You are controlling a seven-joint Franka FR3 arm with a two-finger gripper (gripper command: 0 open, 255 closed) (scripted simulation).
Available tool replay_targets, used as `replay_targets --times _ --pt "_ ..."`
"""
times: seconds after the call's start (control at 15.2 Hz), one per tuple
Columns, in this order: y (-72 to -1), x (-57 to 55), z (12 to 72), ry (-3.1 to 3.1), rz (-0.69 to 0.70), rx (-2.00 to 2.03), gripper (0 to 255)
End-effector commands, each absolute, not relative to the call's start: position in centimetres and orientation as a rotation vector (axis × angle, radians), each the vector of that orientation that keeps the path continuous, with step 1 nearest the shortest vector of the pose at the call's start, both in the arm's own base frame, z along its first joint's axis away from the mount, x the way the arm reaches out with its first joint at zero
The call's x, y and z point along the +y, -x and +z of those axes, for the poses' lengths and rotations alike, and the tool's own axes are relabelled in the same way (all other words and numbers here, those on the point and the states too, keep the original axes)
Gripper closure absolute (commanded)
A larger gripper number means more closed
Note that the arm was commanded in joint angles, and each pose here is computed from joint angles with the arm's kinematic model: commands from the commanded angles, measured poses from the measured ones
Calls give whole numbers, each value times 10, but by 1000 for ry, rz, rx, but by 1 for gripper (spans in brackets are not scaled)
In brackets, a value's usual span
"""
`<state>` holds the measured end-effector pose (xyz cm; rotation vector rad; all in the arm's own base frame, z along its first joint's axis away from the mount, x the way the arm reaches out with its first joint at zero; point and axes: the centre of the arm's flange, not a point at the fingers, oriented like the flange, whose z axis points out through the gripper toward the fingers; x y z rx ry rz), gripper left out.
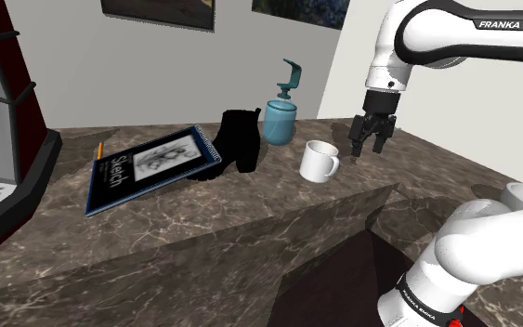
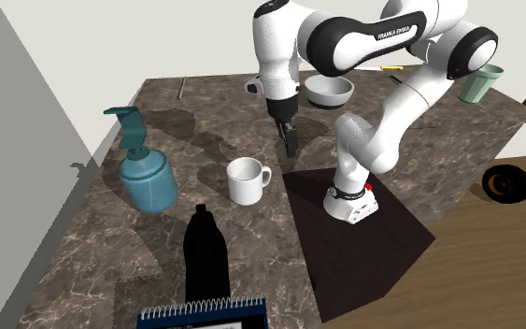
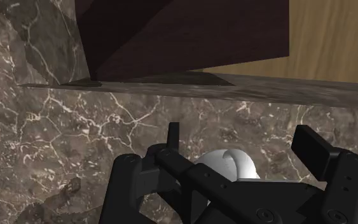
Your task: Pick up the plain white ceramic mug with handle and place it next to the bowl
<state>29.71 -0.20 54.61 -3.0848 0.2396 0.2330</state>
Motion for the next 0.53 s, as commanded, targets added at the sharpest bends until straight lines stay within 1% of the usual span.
replay_targets --times 0.0,0.46 --pt "-297 -2 546 3085 233 240 0" --pt "-375 -25 522 3106 164 270 0"
